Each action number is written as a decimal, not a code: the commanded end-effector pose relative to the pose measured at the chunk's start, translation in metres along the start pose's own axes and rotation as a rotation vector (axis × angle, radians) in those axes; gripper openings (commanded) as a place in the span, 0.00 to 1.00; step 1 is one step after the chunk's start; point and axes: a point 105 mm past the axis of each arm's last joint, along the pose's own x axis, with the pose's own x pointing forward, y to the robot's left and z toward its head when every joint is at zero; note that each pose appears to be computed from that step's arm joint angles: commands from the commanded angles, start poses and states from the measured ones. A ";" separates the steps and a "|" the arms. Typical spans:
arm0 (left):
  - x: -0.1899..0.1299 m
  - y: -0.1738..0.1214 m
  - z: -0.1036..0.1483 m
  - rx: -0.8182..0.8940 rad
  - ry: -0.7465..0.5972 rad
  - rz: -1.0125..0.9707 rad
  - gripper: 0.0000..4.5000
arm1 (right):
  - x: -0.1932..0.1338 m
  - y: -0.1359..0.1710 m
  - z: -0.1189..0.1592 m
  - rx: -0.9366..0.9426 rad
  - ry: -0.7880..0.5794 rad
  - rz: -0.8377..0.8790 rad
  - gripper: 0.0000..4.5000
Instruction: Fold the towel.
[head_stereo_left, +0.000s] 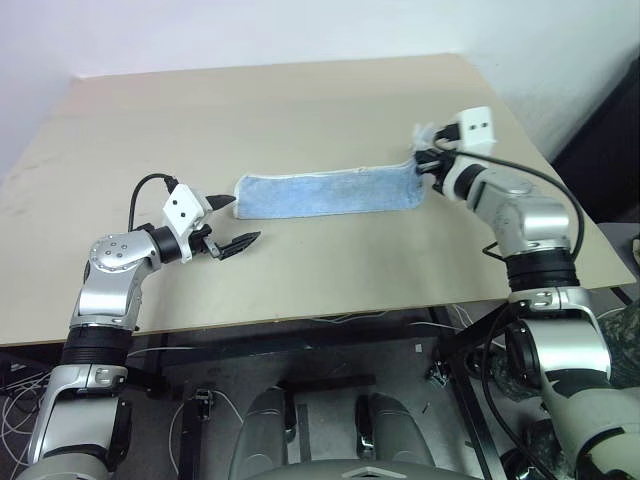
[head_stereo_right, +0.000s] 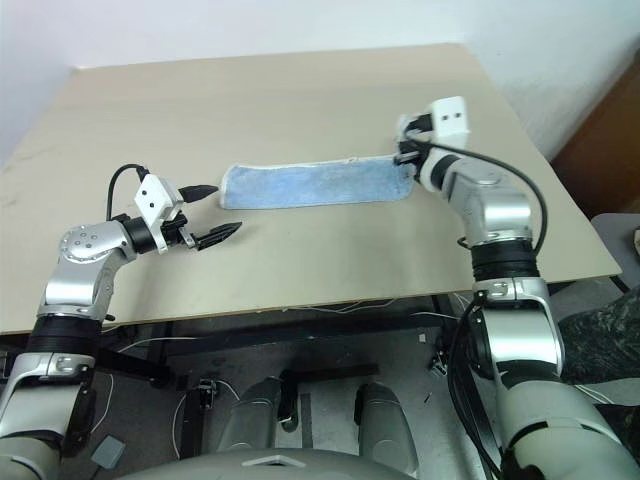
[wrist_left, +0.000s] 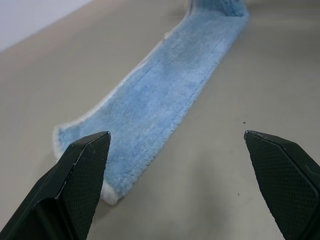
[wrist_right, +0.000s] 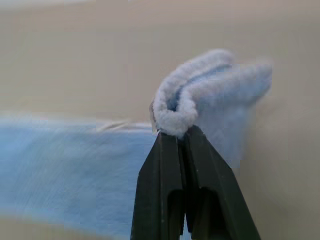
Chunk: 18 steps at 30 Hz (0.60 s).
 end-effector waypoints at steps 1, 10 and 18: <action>0.001 0.003 0.012 0.023 -0.041 0.014 1.00 | 0.009 0.030 0.009 -0.185 -0.008 0.119 0.00; 0.001 -0.003 0.016 -0.008 -0.072 0.025 1.00 | 0.031 0.047 -0.008 -0.322 0.041 0.145 0.00; -0.004 -0.011 0.022 -0.093 -0.114 0.052 1.00 | 0.023 0.056 -0.010 -0.253 0.005 0.230 0.42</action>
